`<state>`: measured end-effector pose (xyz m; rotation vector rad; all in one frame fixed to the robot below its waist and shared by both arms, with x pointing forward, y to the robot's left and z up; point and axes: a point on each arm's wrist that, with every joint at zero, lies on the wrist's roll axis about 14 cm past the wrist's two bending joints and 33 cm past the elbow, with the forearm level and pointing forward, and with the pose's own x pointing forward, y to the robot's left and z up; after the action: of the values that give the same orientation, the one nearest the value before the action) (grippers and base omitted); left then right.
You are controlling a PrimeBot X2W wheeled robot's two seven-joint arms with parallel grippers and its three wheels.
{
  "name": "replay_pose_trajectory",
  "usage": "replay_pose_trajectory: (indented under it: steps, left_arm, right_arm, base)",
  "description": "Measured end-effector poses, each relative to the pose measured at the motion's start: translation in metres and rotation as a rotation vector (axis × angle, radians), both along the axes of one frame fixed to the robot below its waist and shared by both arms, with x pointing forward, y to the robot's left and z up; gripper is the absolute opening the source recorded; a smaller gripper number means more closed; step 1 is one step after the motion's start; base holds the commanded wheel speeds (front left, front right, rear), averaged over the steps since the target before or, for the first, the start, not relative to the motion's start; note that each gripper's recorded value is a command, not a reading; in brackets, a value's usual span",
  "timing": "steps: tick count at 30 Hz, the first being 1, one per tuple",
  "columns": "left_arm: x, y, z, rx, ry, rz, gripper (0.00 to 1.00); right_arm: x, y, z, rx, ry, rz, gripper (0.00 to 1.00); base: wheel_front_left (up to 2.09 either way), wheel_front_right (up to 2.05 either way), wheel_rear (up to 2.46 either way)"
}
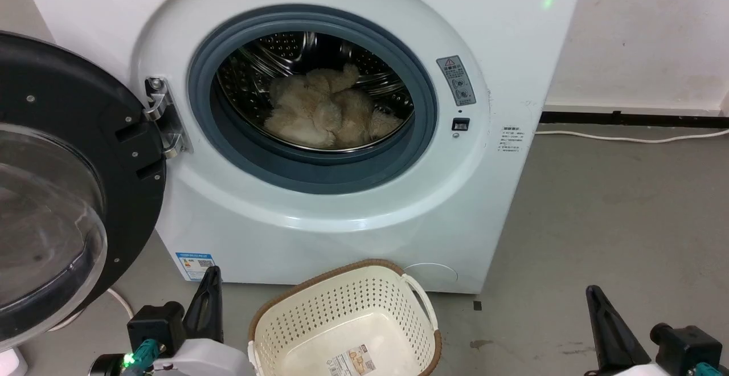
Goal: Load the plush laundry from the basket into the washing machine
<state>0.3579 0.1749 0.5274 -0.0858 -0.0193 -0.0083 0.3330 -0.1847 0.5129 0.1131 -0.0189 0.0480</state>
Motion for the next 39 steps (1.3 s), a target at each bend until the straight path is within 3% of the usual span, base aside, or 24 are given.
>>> replay_pose_trajectory:
  steps: [39]
  left_arm:
    - [0.006,0.002,-0.001,0.060,0.006,0.004,0.00]
  right_arm:
    - [0.015,0.012,0.003,-0.071,0.017,0.040,0.00]
  base:
    - [0.00,0.00,0.00]
